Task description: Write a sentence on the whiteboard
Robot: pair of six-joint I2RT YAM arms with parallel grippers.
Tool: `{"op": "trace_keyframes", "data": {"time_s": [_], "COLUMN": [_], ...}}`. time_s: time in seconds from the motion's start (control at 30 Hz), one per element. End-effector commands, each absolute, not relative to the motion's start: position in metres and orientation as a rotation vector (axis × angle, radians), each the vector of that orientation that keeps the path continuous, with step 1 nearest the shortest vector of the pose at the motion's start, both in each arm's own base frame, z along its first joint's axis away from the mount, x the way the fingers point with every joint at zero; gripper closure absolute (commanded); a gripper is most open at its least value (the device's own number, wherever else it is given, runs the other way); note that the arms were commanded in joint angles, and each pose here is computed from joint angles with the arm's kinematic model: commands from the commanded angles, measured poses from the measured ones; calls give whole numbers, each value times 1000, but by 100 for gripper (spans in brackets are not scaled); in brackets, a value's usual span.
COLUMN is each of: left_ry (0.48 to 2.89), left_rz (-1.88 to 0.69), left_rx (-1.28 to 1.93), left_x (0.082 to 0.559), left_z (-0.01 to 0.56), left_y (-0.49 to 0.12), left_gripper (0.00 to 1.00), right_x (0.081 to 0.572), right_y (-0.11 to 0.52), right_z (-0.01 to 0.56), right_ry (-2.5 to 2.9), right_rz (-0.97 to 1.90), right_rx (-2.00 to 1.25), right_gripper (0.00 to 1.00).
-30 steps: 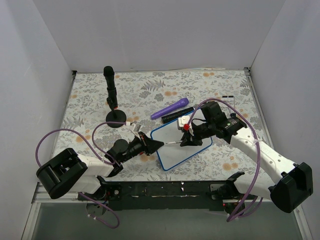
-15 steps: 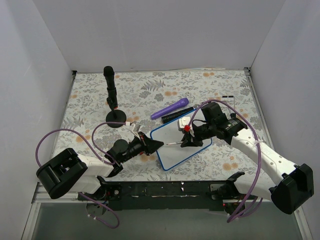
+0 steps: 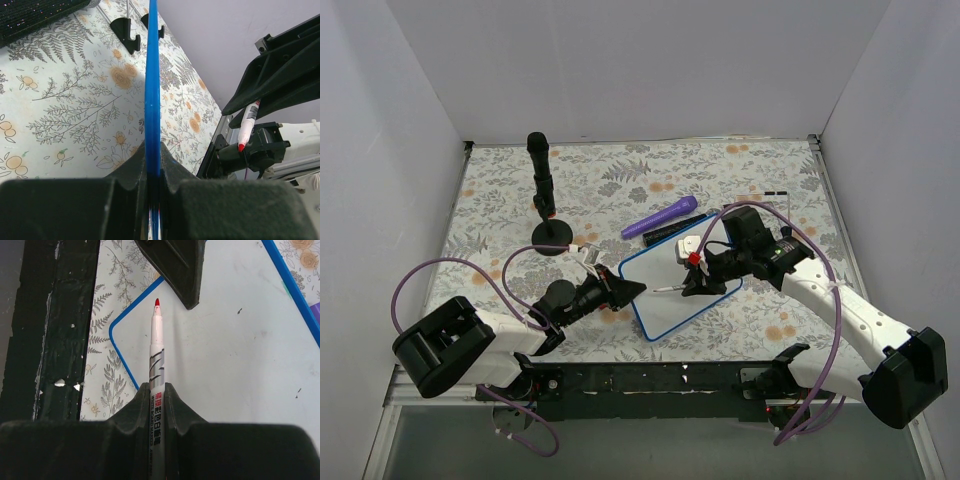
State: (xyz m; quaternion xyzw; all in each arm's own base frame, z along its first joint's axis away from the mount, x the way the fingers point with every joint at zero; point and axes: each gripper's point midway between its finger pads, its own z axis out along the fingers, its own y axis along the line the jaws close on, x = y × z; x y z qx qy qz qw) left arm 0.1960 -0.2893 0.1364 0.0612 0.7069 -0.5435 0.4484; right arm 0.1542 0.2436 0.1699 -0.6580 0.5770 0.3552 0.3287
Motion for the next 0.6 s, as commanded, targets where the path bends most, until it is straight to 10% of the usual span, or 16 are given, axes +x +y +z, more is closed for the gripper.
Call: {"op": "trace_keyframes", "data": {"time_s": [0.0,0.57], "left_ry": [1643,1638], "left_rz": [-1358,-1359], "left_rx": [122,118], "left_x": [201,201], "left_z": [162,164], "left_y": [-286,-286], "left_gripper": [100,100], "right_x": [153,156], "right_y": [249,250], "right_z": [179,179], "right_ry": [1451,1458], "right_rz": [943,930], "right_rx": [-1715,-1708], "right_gripper": [99,99]}}
